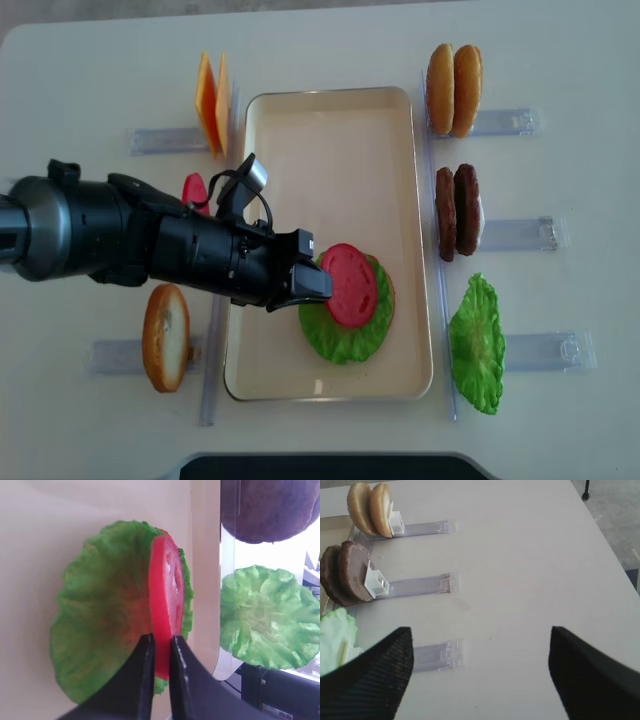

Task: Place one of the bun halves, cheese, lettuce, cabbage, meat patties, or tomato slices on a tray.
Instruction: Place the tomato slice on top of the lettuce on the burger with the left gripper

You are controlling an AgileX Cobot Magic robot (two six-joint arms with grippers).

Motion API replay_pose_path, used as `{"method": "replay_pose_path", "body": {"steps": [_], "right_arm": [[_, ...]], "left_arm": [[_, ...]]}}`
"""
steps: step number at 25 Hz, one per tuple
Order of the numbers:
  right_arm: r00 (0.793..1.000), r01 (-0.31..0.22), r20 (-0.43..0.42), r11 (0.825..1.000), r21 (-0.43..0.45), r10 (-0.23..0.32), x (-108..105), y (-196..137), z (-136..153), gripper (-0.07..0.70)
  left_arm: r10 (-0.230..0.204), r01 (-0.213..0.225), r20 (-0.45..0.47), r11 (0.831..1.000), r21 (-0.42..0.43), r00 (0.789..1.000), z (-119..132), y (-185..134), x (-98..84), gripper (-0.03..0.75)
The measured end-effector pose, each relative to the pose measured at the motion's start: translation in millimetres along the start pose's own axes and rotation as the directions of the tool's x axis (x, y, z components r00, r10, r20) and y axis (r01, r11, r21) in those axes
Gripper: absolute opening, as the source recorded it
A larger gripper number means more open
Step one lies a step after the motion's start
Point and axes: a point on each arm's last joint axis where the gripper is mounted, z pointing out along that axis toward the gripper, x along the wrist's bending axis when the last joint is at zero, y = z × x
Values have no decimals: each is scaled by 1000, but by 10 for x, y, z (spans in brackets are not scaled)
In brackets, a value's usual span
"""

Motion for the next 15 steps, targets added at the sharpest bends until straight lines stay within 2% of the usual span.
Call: {"method": "replay_pose_path", "body": {"steps": [8, 11, 15], "right_arm": [[1000, 0, 0, 1000, 0, 0, 0, 0, 0, 531], [1000, 0, 0, 1000, 0, 0, 0, 0, 0, 531], [1000, 0, 0, 1000, 0, 0, 0, 0, 0, 531]], "left_arm": [[0, 0, -4, 1000, -4, 1000, 0, 3, 4, 72], [-1, 0, -15, 1000, -13, 1000, 0, 12, 14, 129], [-1, 0, -18, 1000, -16, 1000, 0, 14, 17, 244]]}}
